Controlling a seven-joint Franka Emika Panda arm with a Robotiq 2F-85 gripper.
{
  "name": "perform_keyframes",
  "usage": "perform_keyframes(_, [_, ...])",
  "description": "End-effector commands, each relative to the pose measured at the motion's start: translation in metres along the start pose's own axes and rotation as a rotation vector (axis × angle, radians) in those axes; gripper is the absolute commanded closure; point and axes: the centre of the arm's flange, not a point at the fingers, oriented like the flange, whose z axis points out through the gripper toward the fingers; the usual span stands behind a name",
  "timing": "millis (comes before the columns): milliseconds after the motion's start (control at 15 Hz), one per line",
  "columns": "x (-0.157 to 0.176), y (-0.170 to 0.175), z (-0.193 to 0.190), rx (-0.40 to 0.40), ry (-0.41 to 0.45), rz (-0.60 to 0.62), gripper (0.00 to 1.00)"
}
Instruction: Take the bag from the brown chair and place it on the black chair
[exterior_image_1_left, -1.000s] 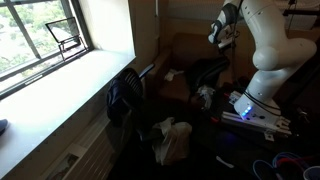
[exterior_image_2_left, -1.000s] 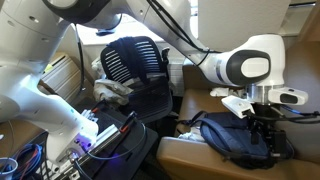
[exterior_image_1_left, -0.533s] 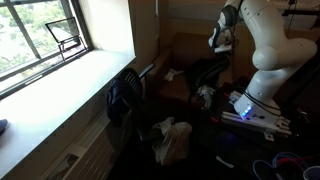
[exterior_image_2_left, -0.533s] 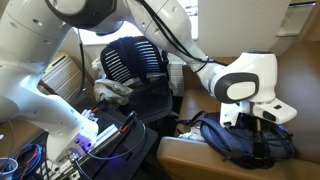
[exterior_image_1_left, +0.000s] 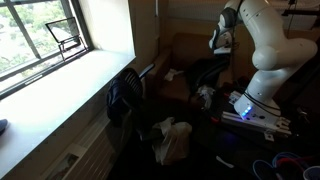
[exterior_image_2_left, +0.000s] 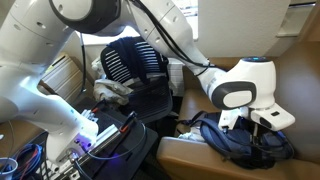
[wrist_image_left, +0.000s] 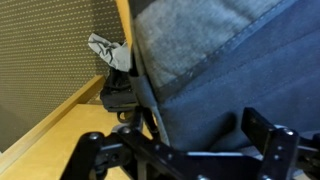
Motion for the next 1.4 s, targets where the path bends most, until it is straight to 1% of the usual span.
perform_keyframes(0, [0.011,-0.014,0.012,0.061,-0.154,0.016,0.0])
perform_keyframes(67, [-0.004,-0.007,0.004,0.027,-0.08,0.008,0.0])
perform_keyframes(133, [-0.003,-0.009,0.004,0.035,-0.109,0.014,0.0])
perform_keyframes(200, [-0.002,-0.009,0.004,0.04,-0.121,0.018,0.01])
perform_keyframes(267, [-0.003,-0.01,0.003,0.03,-0.119,0.021,0.25])
perform_keyframes(333, [-0.003,-0.012,0.003,0.021,-0.123,0.021,0.25])
perform_keyframes(400, [-0.003,-0.012,0.002,0.021,-0.127,0.015,0.3])
perform_keyframes(800, [-0.003,-0.016,0.001,0.014,-0.117,0.022,0.72])
perform_keyframes(1000, [-0.002,-0.02,-0.002,-0.003,-0.116,0.041,0.93])
perform_keyframes(1067, [0.0,-0.024,-0.006,-0.005,-0.117,0.062,0.98])
perform_keyframes(1200, [0.002,-0.032,-0.023,0.014,-0.117,0.101,1.0])
perform_keyframes(1267, [0.002,-0.035,-0.033,0.021,-0.11,0.11,0.98])
perform_keyframes(1333, [0.001,-0.039,-0.046,0.029,-0.102,0.098,0.99])
